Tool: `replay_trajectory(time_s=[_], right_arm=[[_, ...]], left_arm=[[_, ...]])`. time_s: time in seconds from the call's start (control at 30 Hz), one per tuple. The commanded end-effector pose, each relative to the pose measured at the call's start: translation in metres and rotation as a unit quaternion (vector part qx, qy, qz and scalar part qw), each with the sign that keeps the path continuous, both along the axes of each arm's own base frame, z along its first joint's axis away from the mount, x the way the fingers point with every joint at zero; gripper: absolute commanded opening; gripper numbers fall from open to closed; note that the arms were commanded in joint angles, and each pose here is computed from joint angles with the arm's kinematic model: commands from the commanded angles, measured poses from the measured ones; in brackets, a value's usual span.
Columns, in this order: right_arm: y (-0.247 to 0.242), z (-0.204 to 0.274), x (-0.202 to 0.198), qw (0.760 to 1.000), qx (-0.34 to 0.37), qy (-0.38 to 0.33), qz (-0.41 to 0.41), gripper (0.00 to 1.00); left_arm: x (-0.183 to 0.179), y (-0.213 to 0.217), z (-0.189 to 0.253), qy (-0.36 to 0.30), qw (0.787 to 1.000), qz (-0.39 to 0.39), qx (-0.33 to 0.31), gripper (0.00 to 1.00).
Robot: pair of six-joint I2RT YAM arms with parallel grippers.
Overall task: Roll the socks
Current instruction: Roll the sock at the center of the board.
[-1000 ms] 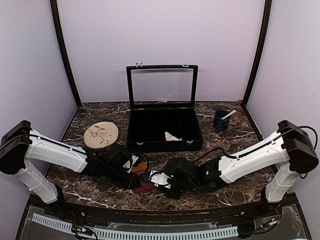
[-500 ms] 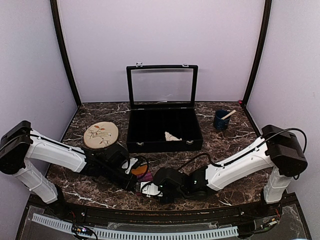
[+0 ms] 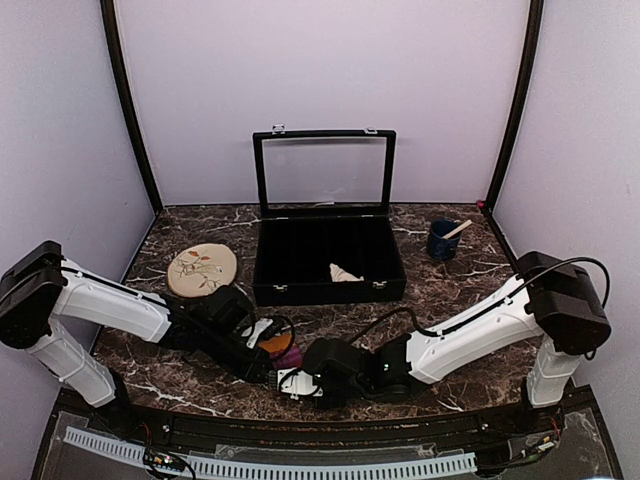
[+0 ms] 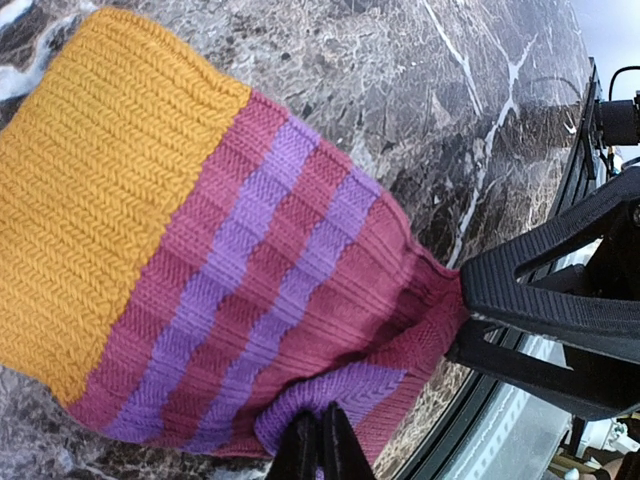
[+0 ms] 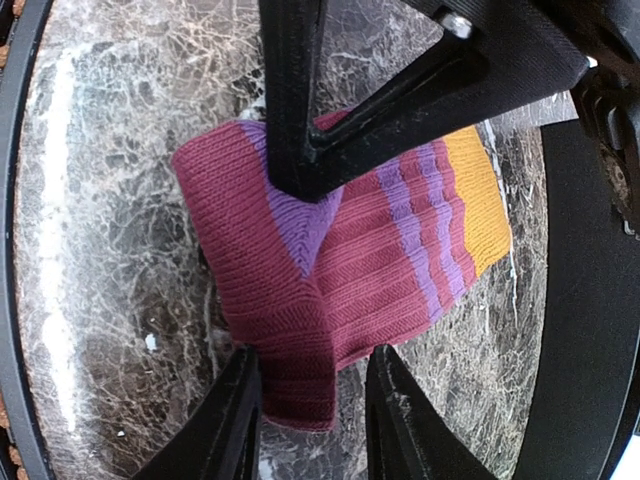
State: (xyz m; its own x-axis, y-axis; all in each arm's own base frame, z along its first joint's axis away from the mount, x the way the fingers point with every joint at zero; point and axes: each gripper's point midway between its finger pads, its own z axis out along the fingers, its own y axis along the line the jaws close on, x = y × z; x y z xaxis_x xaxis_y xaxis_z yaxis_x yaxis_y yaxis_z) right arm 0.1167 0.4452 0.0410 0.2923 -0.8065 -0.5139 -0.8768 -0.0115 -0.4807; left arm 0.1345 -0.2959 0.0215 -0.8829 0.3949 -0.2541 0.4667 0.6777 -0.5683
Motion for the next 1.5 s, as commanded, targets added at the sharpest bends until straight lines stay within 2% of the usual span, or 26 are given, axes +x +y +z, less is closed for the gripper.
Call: replay_trajectory(time_s=[0.0, 0.27, 0.77, 1.07, 1.27, 1.47], right_arm=[[0.004, 0.001, -0.009, 1.000, 0.005, -0.005, 0.011, 0.34], [0.000, -0.006, -0.021, 1.000, -0.002, -0.004, 0.024, 0.34], [0.002, -0.025, -0.014, 1.000, -0.024, -0.001, 0.017, 0.34], [-0.005, -0.036, 0.001, 0.997, -0.073, 0.007, 0.000, 0.34], [-0.027, -0.044, 0.006, 0.992, -0.123, 0.015, -0.010, 0.34], [-0.034, -0.038, 0.008, 0.991, -0.129, 0.017, -0.013, 0.34]], left_arm=[[-0.024, 0.035, -0.028, 0.054, 0.996, -0.004, 0.069, 0.06], [-0.020, 0.031, -0.027, 0.059, 0.996, -0.005, 0.065, 0.05], [-0.021, 0.023, -0.024, 0.069, 0.996, -0.017, 0.051, 0.05], [-0.021, 0.027, -0.022, 0.064, 0.997, -0.016, 0.049, 0.05], [-0.015, 0.030, -0.018, 0.051, 0.998, -0.004, 0.043, 0.06], [-0.014, 0.030, -0.020, 0.051, 0.998, -0.003, 0.038, 0.06]])
